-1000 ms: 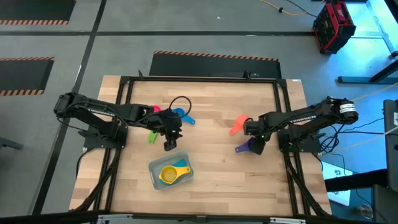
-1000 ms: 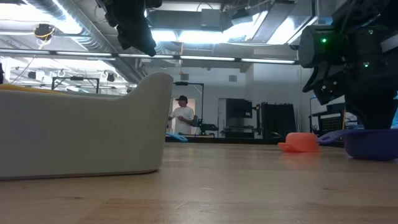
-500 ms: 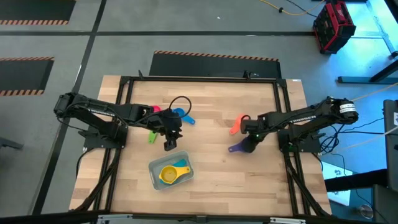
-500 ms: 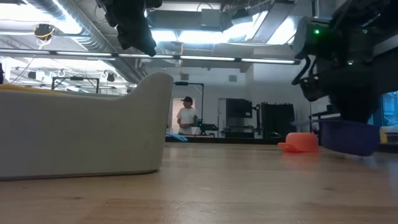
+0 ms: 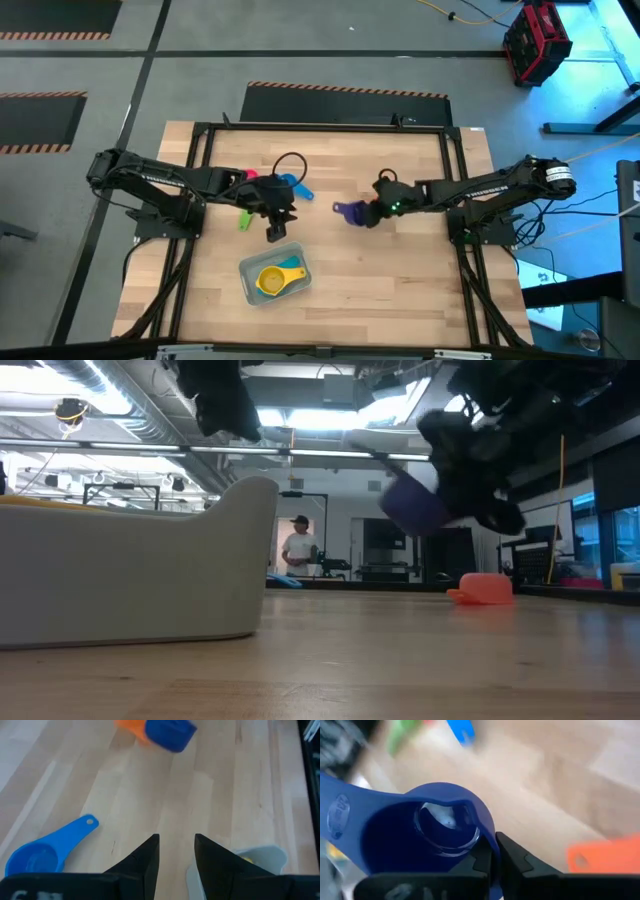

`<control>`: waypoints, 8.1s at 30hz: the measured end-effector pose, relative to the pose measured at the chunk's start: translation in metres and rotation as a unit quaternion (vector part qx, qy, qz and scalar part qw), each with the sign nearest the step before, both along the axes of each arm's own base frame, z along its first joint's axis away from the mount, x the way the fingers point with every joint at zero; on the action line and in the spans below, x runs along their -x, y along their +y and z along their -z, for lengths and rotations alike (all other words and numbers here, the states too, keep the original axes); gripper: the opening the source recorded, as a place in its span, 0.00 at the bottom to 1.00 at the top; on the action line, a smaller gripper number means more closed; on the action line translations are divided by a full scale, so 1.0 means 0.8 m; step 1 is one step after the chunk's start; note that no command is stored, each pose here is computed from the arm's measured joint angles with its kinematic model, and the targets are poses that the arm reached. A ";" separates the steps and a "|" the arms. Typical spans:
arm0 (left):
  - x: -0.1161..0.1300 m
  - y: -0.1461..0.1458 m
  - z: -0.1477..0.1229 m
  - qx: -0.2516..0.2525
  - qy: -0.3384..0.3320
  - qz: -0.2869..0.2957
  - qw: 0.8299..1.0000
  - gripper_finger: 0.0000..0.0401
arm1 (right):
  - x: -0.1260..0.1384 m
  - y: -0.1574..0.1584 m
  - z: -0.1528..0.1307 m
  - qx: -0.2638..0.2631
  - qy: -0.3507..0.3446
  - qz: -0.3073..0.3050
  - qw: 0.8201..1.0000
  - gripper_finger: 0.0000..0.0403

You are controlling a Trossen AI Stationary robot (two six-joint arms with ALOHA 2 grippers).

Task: Nest measuring cups in basket
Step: Stack the purple measuring cup into the yellow measuring cup in the grey bin

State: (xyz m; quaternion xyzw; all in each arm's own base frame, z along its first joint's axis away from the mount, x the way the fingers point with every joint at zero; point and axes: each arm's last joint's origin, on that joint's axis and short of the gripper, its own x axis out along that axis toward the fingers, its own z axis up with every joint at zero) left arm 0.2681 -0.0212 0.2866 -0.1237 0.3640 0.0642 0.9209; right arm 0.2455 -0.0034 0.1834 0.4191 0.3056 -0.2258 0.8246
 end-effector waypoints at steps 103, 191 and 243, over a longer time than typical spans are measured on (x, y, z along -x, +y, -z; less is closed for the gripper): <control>-0.028 0.007 -0.065 -0.128 -0.281 -0.146 0.940 0.01 | -0.128 0.007 -0.055 0.279 -0.319 0.079 0.902 0.18; -0.011 -0.026 -0.025 0.317 -0.060 0.313 0.893 0.00 | 0.007 0.008 -0.115 0.210 -0.068 -0.160 0.962 0.36; -0.082 -0.028 0.148 0.422 0.113 0.395 0.808 0.02 | 0.007 0.008 -0.114 0.211 -0.064 -0.161 0.962 0.36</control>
